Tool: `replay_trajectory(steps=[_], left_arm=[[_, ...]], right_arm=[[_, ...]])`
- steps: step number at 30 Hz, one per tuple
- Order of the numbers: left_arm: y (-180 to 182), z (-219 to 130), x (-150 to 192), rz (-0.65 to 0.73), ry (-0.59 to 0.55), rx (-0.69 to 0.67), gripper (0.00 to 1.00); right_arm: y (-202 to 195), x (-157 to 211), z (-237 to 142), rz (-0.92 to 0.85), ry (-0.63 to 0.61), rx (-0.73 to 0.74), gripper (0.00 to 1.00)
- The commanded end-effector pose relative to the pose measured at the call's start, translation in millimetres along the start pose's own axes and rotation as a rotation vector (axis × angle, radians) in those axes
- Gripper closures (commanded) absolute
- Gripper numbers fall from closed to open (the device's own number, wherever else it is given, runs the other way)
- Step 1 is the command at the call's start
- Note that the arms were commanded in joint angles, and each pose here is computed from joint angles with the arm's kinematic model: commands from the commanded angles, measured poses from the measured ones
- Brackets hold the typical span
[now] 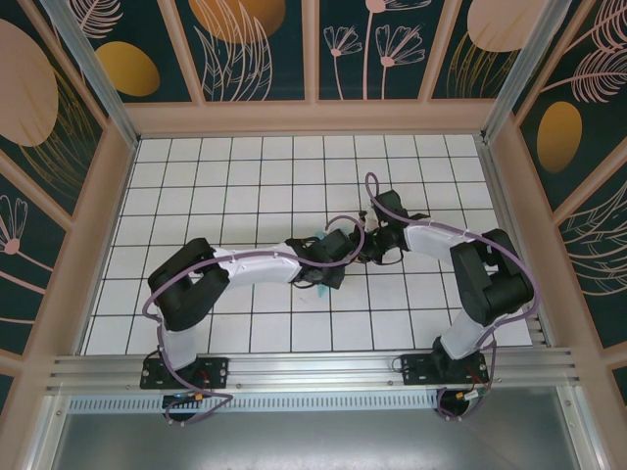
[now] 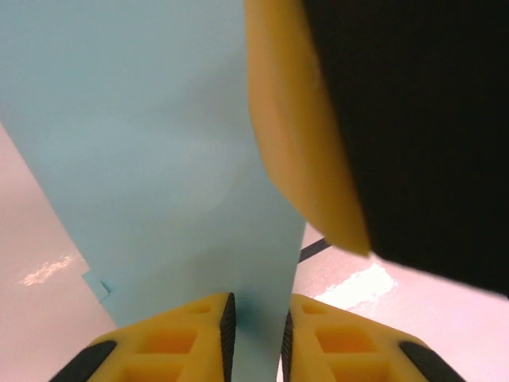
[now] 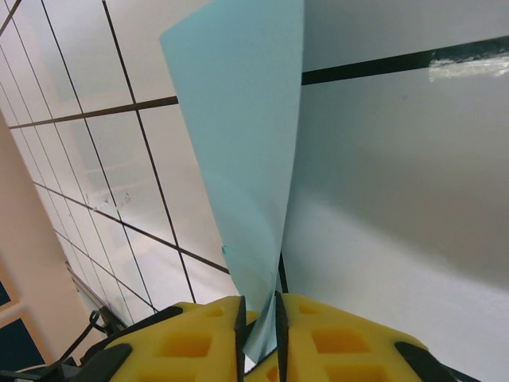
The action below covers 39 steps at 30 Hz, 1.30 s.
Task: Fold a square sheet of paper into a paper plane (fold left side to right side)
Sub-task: Fold the wing for the fifth time at the center of the table.
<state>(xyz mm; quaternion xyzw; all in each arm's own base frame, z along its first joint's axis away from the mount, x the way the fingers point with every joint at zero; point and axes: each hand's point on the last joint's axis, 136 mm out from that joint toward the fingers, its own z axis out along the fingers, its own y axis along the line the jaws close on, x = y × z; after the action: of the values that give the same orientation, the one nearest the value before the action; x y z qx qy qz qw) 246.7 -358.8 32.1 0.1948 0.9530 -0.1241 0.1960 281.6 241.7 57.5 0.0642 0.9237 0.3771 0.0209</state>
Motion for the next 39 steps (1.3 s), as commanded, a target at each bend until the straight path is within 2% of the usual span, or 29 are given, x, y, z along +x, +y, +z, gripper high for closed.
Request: replay_trajectory(steps=[1,7,12,16,19,25,39], left_arm=[[-0.2,3.0,2.9,0.005,0.015,-0.009,0.82],[-2.8,2.1,1.4,-0.001,0.01,0.006,0.96],[-6.2,-2.5,-2.9,-0.008,-0.003,0.026,1.0],[-12.7,-10.9,-10.8,-0.044,-0.025,0.114,1.0],[-16.0,-17.0,-16.2,-0.11,-0.034,0.242,1.0],[-16.3,-26.9,-26.6,-0.21,-0.064,0.427,1.0],[3.0,-31.3,-22.0,-0.389,-0.069,0.663,1.0]], right_arm=[[6.0,-7.1,-5.5,-0.002,-0.016,-0.002,0.76],[6.1,-12.9,-16.5,-0.018,-0.051,0.001,0.69],[12.0,-26.8,-48.3,-0.078,-0.175,0.002,0.5],[6.6,-37.9,-82.6,-0.108,-0.295,0.002,0.38],[4.1,-39.3,-95.5,-0.14,-0.343,-0.017,0.36],[-0.9,-33.1,-86.3,-0.179,-0.341,-0.062,0.36],[-13.3,-18.7,-48.0,-0.193,-0.289,-0.089,0.34]])
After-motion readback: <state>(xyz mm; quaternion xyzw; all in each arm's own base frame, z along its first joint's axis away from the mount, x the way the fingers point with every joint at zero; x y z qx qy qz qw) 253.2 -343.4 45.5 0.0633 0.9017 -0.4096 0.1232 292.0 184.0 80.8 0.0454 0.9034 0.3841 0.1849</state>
